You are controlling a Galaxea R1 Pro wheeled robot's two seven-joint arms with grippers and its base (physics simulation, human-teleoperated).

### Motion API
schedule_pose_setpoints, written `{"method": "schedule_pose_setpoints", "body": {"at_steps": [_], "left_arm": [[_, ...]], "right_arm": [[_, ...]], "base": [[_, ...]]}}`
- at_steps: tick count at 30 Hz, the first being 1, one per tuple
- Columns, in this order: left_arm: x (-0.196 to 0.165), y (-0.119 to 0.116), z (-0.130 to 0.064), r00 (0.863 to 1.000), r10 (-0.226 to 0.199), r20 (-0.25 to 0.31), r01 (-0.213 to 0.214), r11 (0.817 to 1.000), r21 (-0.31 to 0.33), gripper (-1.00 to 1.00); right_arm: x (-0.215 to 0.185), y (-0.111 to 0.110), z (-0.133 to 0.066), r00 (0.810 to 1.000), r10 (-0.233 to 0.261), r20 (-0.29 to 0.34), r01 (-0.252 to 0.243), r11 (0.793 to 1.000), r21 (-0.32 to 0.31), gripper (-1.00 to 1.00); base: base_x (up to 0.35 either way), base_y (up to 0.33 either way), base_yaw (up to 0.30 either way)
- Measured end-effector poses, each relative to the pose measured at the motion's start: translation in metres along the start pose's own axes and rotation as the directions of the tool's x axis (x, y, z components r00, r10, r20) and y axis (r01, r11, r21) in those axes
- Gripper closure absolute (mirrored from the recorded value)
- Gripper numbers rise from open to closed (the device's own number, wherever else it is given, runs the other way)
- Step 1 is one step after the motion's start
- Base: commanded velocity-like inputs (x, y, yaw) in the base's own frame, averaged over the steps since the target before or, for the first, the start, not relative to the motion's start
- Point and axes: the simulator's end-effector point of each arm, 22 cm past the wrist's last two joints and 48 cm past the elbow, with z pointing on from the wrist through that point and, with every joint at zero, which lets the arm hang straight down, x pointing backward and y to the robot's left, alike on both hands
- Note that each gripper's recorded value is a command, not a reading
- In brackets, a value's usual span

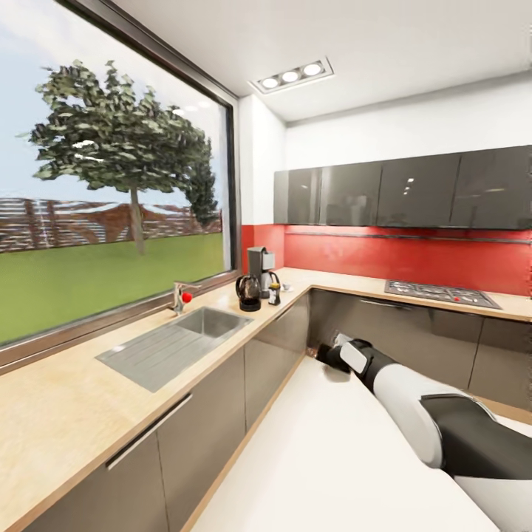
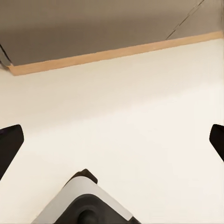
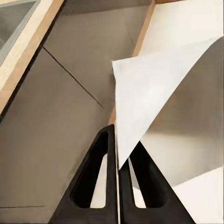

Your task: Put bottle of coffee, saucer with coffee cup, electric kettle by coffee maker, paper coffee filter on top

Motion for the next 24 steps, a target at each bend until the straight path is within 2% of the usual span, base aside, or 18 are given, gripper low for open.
{"method": "schedule_pose_setpoints", "body": {"at_steps": [2, 5, 9, 14, 18, 24], "left_arm": [[0.005, -0.005, -0.001, 1.0, 0.002, -0.007, -0.002, 1.0, 0.008, -1.0], [0.012, -0.012, -0.001, 1.0, 0.007, -0.016, -0.007, 1.0, 0.019, -1.0], [0.016, -0.016, -0.002, 1.0, 0.013, -0.022, -0.012, 1.0, 0.025, -1.0], [0.016, -0.016, -0.002, 1.0, 0.013, -0.022, -0.013, 1.0, 0.026, -1.0], [0.017, -0.017, -0.002, 1.0, 0.013, -0.023, -0.012, 1.0, 0.027, -1.0], [0.017, -0.017, -0.002, 1.0, 0.011, -0.024, -0.01, 1.0, 0.027, -1.0]], "right_arm": [[0.009, -0.026, 0.003, 1.0, 0.009, -0.014, -0.009, 0.999, 0.04, 1.0], [0.012, -0.046, 0.004, 1.0, 0.0, 0.0, 0.0, 0.997, 0.076, 1.0], [0.034, -0.068, 0.01, 0.999, -0.043, -0.007, 0.043, 0.992, 0.117, 1.0], [0.063, -0.084, 0.016, 0.996, -0.084, -0.016, 0.085, 0.986, 0.146, 1.0], [0.098, -0.1, 0.021, 0.99, -0.132, -0.045, 0.138, 0.976, 0.169, 1.0], [0.17, -0.139, 0.024, 0.971, -0.22, -0.089, 0.234, 0.951, 0.204, 1.0]], "base": [[0.0, 0.0, -0.041], [0.0, 0.0, -0.016], [0.0, 0.0, -0.004], [0.0, 0.0, 0.0], [0.0, 0.0, 0.0], [0.0, 0.0, 0.0]]}}
